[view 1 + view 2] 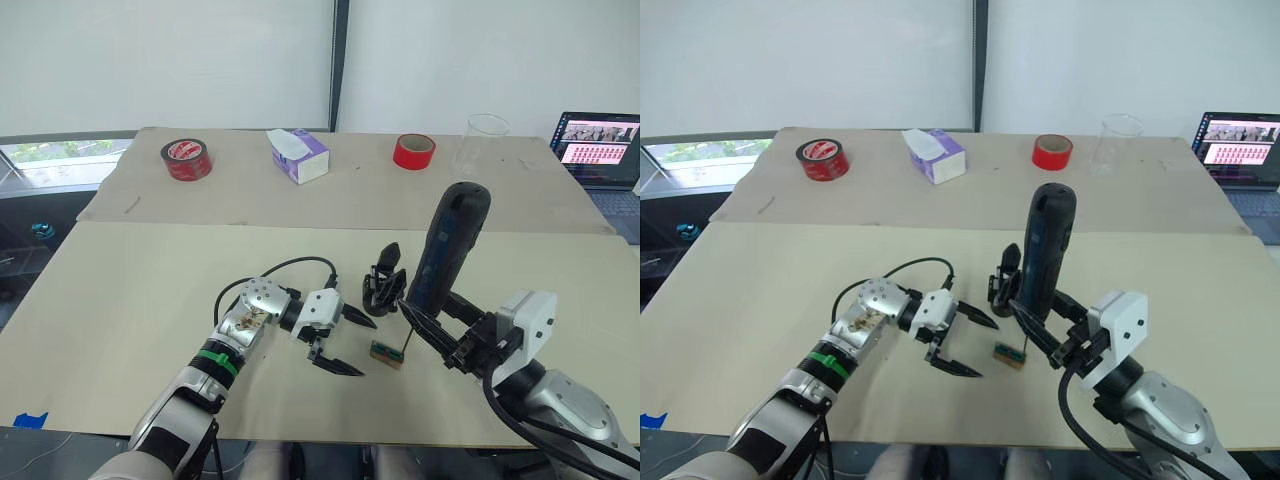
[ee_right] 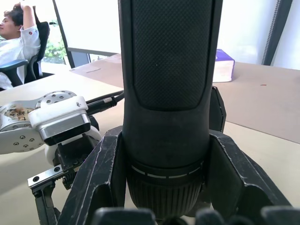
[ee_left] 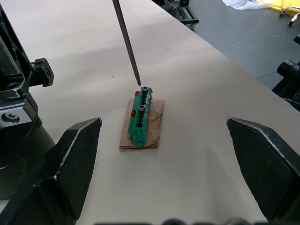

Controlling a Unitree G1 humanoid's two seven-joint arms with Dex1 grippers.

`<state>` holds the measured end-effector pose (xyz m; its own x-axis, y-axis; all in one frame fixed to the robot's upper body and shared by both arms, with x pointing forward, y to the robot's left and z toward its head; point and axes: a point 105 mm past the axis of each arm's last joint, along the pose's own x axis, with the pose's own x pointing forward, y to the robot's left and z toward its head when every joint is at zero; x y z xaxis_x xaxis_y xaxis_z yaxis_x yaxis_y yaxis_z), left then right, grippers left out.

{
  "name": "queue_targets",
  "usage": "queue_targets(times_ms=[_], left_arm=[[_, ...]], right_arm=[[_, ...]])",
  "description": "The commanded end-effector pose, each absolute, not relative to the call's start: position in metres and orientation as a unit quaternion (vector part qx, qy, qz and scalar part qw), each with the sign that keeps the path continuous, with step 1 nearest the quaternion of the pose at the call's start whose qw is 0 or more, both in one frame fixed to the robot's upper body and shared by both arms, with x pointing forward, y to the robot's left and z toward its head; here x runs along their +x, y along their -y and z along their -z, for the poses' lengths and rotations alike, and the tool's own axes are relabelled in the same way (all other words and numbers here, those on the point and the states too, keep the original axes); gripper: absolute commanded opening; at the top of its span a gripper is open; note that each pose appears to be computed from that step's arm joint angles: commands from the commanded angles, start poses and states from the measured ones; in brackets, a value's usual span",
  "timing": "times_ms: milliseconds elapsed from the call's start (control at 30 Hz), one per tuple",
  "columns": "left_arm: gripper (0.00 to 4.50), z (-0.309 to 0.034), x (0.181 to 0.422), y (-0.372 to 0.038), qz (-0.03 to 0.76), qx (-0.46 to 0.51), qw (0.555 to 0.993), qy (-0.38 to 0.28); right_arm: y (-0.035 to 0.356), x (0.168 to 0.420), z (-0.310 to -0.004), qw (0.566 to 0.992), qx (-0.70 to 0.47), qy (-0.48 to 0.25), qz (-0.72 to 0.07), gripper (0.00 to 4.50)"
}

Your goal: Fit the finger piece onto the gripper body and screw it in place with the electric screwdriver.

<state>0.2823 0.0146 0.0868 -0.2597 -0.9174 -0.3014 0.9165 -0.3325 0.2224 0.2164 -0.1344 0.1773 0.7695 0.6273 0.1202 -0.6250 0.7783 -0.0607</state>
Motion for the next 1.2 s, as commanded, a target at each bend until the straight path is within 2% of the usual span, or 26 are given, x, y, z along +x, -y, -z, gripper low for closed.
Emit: queue_targets(times_ms=[33, 667, 1033, 1200], left_arm=[[4.5, -0.099, 0.284, -0.012, 0.793, 0.197, 0.576, 0.026], [4.5, -0.099, 0.285, -0.012, 0.792, 0.199, 0.577, 0.026], [4.5, -0.105, 0.284, -0.022, 0.789, 0.198, 0.581, 0.027], [4.5, -0.111, 0.285, -0.035, 0.785, 0.181, 0.593, 0.009]], right_arm=[[0.13, 0.211, -0.192, 0.933, -0.018, 0.104, -0.344, 1.9], [0.132, 0.21, -0.191, 0.933, -0.023, 0.104, -0.344, 1.9], [0.121, 0.19, -0.223, 0.917, -0.037, 0.136, -0.372, 1.9], [0.108, 0.186, -0.237, 0.897, -0.009, 0.133, -0.42, 1.9]])
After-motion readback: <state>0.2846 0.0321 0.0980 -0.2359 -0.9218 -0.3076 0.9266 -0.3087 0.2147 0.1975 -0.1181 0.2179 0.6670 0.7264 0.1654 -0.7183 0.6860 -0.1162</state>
